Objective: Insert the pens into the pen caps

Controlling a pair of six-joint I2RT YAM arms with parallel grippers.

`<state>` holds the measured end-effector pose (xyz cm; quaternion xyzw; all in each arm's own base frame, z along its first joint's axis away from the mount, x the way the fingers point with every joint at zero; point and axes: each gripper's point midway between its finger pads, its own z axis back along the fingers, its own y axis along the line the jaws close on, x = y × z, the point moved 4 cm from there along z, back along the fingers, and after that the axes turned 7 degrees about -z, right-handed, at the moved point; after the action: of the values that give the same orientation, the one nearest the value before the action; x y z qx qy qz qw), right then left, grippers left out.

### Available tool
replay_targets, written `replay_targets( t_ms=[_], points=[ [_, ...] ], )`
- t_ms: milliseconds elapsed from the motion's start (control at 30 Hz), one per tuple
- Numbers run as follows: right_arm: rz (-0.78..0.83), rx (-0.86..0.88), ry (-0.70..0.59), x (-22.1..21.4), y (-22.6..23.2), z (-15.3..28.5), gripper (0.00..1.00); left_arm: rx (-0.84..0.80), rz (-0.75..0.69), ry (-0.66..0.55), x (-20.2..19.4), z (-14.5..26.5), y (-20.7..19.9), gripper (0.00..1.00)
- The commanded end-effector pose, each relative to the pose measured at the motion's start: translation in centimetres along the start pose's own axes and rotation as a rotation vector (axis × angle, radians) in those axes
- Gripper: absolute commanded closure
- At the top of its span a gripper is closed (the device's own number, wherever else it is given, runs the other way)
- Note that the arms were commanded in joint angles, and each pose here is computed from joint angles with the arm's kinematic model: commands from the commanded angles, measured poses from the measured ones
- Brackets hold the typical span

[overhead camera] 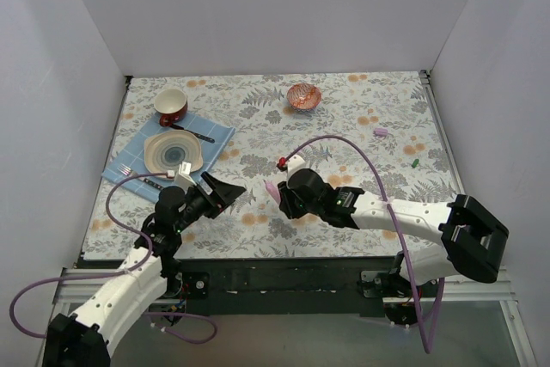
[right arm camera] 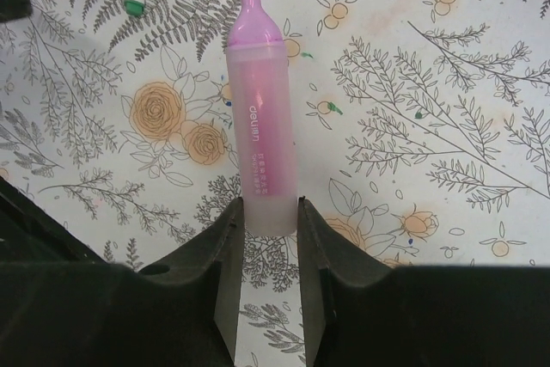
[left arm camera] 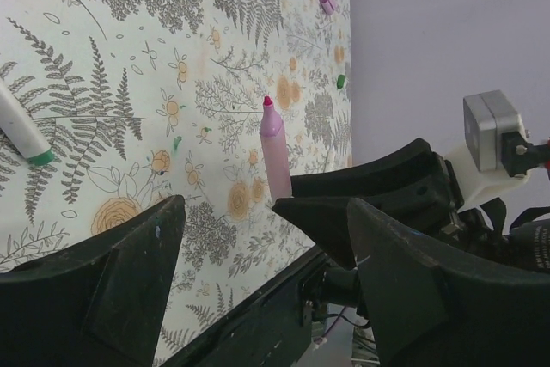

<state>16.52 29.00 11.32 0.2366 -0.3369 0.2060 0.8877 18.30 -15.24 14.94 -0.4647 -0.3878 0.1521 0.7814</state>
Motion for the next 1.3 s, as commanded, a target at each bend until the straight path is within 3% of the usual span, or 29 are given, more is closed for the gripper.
replay_targets(
  t_ms=[0,300,633,767,800,867,900,967,1000,1100,1267],
  points=[
    [-0.089,0.064,-0.145,4.4,2.4,0.2,0.99,-0.11,-0.026,-0.035,0.6,-1.2,-2.7,0.26],
    [-0.158,0.179,-0.214,7.4,5.3,0.4,0.99,-0.104,-0.051,-0.057,-0.8,-3.4,-3.1,0.28],
    [-0.207,0.301,-0.237,7.4,6.6,1.5,0.99,-0.103,-0.09,-0.108,0.2,-4.6,-3.6,0.35],
    [-0.221,0.333,-0.249,7.5,6.9,2.1,0.99,-0.113,-0.094,-0.094,-0.1,-4.8,-3.6,0.46],
    [-0.226,0.338,-0.247,7.3,6.8,2.0,0.99,-0.126,-0.097,-0.094,-0.2,-4.8,-3.7,0.6],
    [-0.219,0.38,-0.251,7.4,7.3,2.5,0.99,-0.142,-0.107,-0.085,-0.4,-4.7,-3.9,0.76],
    [-0.197,0.397,-0.247,7.1,7.4,2.5,0.92,-0.168,-0.115,-0.076,-0.5,-4.5,-4.4,0.86],
    [-0.168,0.451,-0.248,7.2,7.9,3.4,0.79,-0.189,-0.142,-0.067,-0.6,-4.2,-4.7,0.93],
    [-0.15,0.48,-0.234,6.9,8.1,3.8,0.61,-0.192,-0.155,-0.044,-0.9,-3.9,-4.6,0.97],
    [-0.11,0.508,-0.266,7.1,7.9,5.4,0.42,-0.246,-0.22,0.0,-1.5,-3.1,-5.4,1.0],
    [-0.142,0.522,-0.337,9.0,6.6,7.8,0.38,-0.376,-0.319,0.086,-3.0,-1.5,-6.4,1.0]
  ],
)
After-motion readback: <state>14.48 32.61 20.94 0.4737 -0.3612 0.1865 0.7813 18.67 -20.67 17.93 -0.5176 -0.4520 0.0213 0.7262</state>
